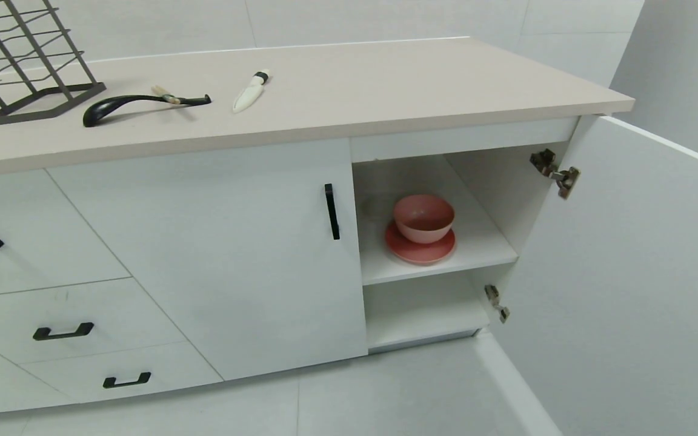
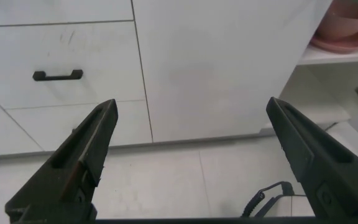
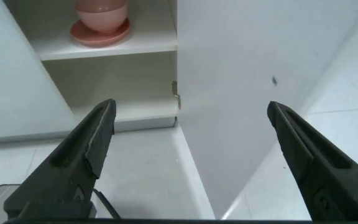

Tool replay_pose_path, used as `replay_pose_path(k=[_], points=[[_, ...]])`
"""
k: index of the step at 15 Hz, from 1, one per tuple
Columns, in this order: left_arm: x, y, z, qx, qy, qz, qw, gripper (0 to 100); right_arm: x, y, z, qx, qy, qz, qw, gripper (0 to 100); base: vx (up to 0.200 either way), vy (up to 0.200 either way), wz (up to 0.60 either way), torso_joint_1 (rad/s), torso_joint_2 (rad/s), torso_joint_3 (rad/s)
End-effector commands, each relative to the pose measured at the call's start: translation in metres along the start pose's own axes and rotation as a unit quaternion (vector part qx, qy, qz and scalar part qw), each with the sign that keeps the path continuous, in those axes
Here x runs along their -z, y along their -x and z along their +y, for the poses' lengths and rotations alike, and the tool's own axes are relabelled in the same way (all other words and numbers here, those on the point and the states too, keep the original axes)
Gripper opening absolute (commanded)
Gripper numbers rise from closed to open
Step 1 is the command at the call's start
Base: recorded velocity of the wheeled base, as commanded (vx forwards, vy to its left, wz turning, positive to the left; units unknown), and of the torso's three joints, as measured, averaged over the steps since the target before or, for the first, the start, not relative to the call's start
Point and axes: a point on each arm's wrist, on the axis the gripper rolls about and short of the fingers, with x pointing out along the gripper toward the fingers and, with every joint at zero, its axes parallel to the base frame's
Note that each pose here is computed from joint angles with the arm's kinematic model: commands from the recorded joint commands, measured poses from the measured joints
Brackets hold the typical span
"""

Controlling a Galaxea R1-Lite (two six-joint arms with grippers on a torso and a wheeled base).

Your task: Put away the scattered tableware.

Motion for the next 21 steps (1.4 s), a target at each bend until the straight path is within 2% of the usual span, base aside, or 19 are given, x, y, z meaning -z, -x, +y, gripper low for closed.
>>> replay_pose_path(k=[1,5,21], points=[[0.0,-0.0001,0.0,-0.001,0.0,0.001,1.0,100,0.0002,0.0,0.0,0.0,0.0,0.001,1.0,100,-0.2,0.0,0.0,0.007,0.0,0.002],[0.0,-0.0001,0.0,-0.001,-0.001,0.001,1.0,100,0.0002,0.0,0.0,0.0,0.0,0.001,1.0,100,-0.2,-0.15,0.0,0.002,0.0,0.001],[-0.0002,-0.0001,0.0,-0.001,0.0,0.0,1.0,100,0.0002,0.0,0.0,0.0,0.0,0.001,1.0,100,0.0,-0.2,0.0,0.001,0.0,0.001]])
